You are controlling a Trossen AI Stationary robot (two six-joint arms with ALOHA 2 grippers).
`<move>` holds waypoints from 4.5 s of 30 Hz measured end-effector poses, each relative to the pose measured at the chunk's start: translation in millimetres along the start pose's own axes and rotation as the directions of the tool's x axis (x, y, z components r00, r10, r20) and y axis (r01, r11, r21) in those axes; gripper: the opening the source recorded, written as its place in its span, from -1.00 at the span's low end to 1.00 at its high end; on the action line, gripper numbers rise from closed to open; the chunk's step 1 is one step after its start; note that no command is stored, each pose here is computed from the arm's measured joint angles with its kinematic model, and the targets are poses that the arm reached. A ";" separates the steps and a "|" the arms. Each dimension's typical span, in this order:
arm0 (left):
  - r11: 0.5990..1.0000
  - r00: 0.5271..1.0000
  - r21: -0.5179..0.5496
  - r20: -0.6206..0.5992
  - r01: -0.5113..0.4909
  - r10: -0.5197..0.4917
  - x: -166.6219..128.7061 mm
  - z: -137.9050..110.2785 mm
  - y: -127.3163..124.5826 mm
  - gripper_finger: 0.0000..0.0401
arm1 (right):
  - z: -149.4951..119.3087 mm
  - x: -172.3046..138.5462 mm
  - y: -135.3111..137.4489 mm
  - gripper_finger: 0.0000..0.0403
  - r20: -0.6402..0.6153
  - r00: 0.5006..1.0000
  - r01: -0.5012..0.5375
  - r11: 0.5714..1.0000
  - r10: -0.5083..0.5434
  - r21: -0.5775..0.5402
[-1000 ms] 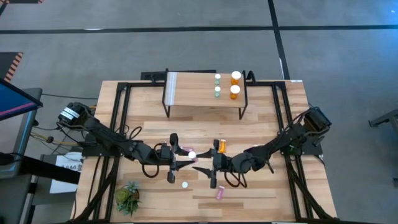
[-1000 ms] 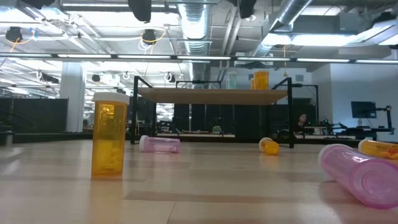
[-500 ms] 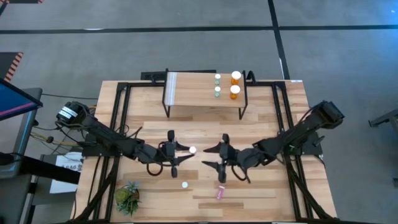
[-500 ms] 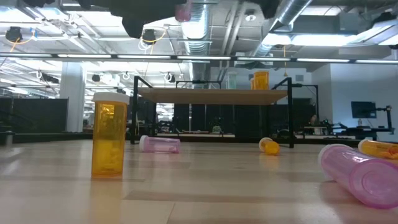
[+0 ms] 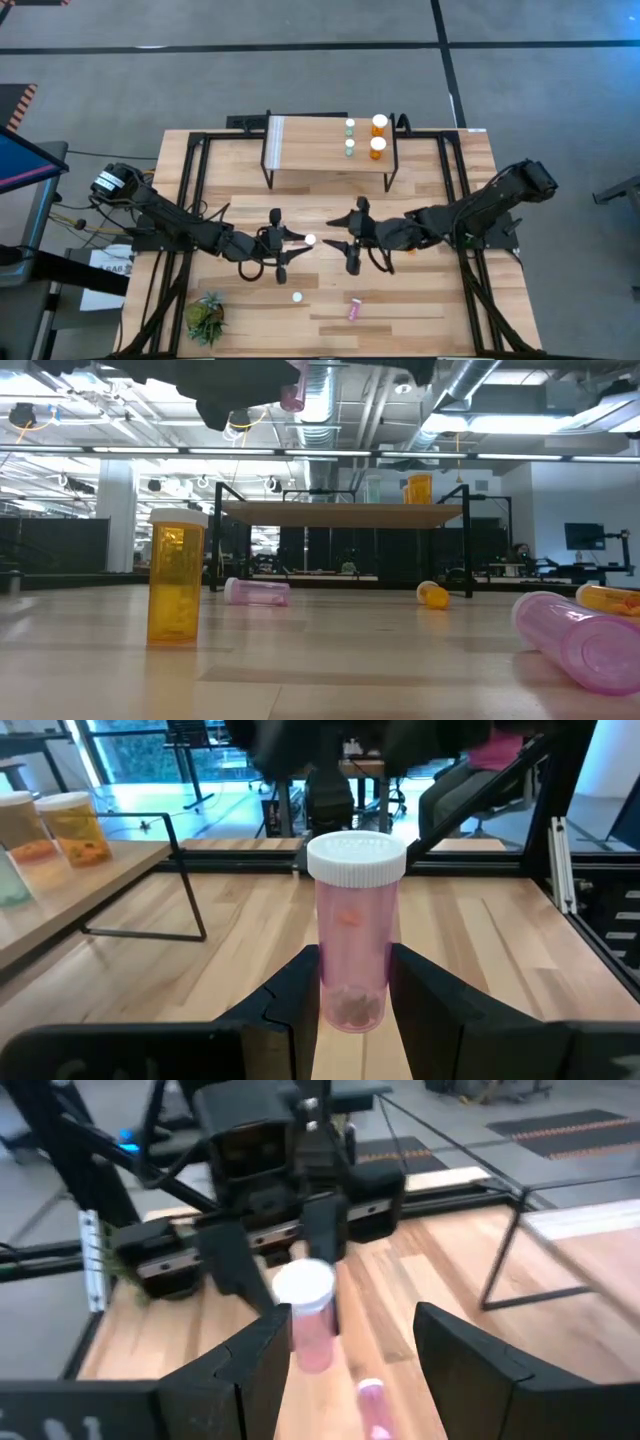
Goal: Pick and place medicine bottles onto shelf by color
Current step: Put the bottom right pink pill bottle on the shelf
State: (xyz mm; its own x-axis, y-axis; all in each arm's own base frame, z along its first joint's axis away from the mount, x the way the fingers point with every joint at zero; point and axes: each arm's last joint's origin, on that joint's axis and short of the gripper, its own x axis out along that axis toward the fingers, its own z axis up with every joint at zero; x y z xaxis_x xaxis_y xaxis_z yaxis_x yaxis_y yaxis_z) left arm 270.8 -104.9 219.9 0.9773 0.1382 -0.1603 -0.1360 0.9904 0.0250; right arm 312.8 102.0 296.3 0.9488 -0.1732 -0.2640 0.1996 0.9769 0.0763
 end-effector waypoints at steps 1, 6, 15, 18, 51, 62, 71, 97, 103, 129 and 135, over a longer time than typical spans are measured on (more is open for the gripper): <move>1.000 1.000 0.001 -0.001 0.000 0.000 0.0 -0.1 0.0 -0.50 | 5.8 2.0 1.2 0.16 -0.011 1.000 0.006 1.000 -0.006 -0.006; 1.000 1.000 0.003 -0.005 -0.001 0.001 0.2 -0.5 0.3 -0.50 | 24.5 10.4 9.5 0.16 -0.075 0.997 0.010 0.999 -0.014 -0.049; 1.000 1.000 -0.004 -0.015 0.019 -0.019 0.1 -1.5 -0.2 -0.50 | 22.0 35.7 23.6 0.16 -0.185 0.983 -0.012 0.987 -0.018 -0.159; 1.000 1.000 -0.004 -0.017 0.023 -0.023 0.1 -1.7 -0.3 -0.50 | 22.1 44.1 27.4 0.16 -0.194 0.981 -0.013 0.983 -0.024 -0.185; 0.999 0.997 0.015 -0.059 0.044 -0.043 0.0 -6.0 -0.5 -0.50 | 22.7 54.3 13.3 -0.06 -0.344 0.937 -0.091 0.993 0.059 -0.080; 0.999 0.997 0.017 -0.071 0.044 -0.043 -0.1 -7.2 -0.4 -0.50 | 22.6 55.0 11.7 -0.27 -0.352 0.934 -0.099 0.992 0.067 -0.072; 0.999 0.997 0.012 -0.070 0.031 -0.030 0.0 -7.3 -0.1 -0.50 | 21.9 54.8 11.2 -0.33 -0.359 0.931 -0.097 0.992 0.064 -0.076; 0.986 0.966 0.046 -0.200 -0.159 0.165 -24.6 -5.3 16.0 0.12 | 35.2 61.2 -18.9 -0.33 -0.406 0.913 -0.005 0.997 -0.029 -0.081; 0.987 0.964 0.036 -0.213 -0.155 0.160 -28.2 -5.6 15.0 0.12 | 72.6 61.8 -56.7 -0.33 -0.394 0.912 0.094 0.994 -0.111 -0.063; 0.966 0.937 0.132 -0.244 -0.223 0.249 -12.9 -5.7 46.8 0.12 | 114.9 48.7 -267.2 -0.33 -0.365 0.859 0.399 0.916 -0.358 0.041; 0.953 0.924 0.138 -0.243 -0.269 0.296 -5.8 -4.1 64.7 0.12 | 114.4 47.7 -278.7 -0.33 -0.352 0.863 0.397 0.917 -0.362 0.029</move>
State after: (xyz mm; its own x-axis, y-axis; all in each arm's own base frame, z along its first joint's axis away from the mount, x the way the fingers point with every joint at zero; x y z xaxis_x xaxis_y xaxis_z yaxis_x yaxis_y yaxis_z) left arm 255.6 -41.6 218.5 0.8232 0.4216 -0.3803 -0.3706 0.9064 0.2028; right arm 330.4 -192.9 372.4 0.6605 -0.4593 -0.5939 0.5666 0.8239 -0.0069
